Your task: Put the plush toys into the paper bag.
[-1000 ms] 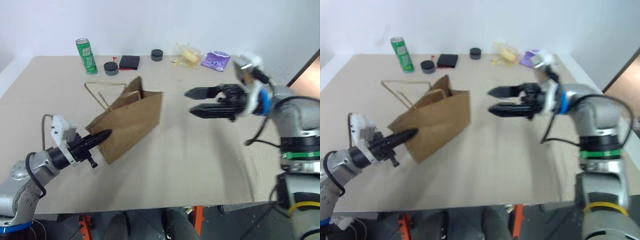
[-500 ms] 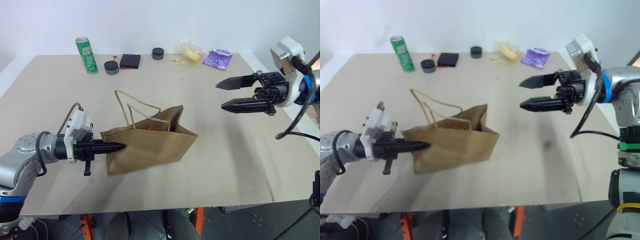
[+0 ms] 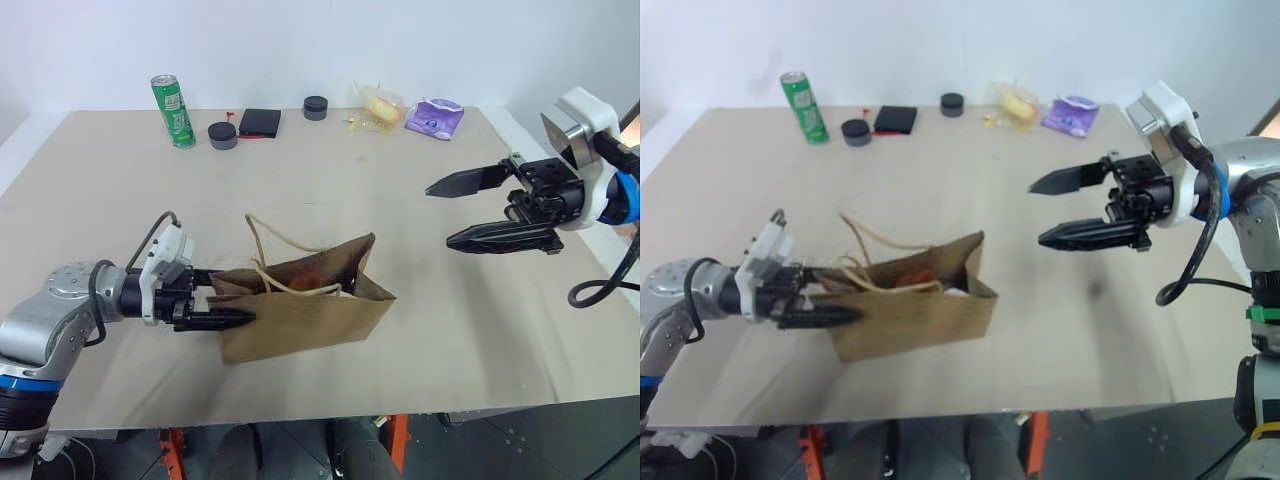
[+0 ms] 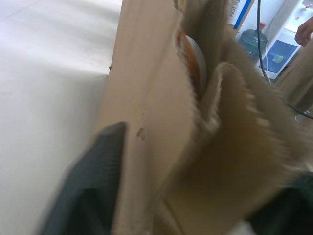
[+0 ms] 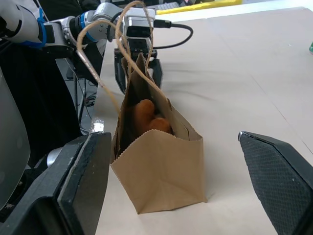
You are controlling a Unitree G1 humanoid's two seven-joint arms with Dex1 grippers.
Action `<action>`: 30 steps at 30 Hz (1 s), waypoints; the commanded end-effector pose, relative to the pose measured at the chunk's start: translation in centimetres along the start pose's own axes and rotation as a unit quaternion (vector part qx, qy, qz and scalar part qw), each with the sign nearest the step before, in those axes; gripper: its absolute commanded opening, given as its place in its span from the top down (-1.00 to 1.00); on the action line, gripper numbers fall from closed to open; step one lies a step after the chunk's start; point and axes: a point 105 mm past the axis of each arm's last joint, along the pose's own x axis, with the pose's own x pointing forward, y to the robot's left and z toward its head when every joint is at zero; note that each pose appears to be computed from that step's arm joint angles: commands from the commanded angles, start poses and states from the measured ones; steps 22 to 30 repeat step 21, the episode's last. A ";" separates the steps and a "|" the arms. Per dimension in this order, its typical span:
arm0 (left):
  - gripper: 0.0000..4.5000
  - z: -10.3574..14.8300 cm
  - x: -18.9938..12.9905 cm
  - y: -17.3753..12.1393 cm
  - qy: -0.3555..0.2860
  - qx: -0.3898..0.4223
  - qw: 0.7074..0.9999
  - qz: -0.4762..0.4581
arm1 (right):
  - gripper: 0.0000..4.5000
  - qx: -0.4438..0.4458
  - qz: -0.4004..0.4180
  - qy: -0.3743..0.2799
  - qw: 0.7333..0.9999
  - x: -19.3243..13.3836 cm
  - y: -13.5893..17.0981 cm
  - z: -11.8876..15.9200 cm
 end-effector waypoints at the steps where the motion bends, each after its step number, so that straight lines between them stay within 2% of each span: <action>1: -0.97 3.2 -1.4 -0.6 -0.039 0.019 0.999 0.028 | -1.00 -0.008 0.016 -0.016 1.000 -0.3 0.4 0.8; 6: -0.97 6.6 -4.7 -1.0 -0.107 -0.011 0.988 0.109 | -1.00 0.033 -0.028 -0.031 0.999 -0.8 -0.7 -1.1; 8: -0.97 7.1 -6.5 -0.7 -0.126 -0.022 0.979 0.156 | -1.00 0.043 -0.067 -0.021 0.997 -1.0 -1.7 -2.5; 12: -0.97 5.2 -10.7 1.4 -0.115 -0.035 0.947 0.299 | -1.00 0.070 -0.155 -0.008 0.985 -1.5 -4.1 -5.7; 15: -0.97 2.0 -13.4 3.3 -0.069 -0.046 0.913 0.400 | -1.00 0.084 -0.218 0.016 0.972 -2.2 -5.7 -8.5; 18: -0.97 -0.5 -14.2 3.7 -0.040 -0.060 0.900 0.429 | -1.00 0.108 -0.263 0.011 0.959 -3.1 -6.8 -10.4; 20: -0.97 -1.1 -13.9 3.7 -0.029 -0.059 0.903 0.424 | -1.00 0.116 -0.272 0.010 0.955 -3.4 -7.0 -11.0; 30: -0.97 -1.2 -13.8 3.8 -0.028 -0.058 0.904 0.422 | -1.00 0.117 -0.272 0.011 0.955 -3.4 -7.0 -11.2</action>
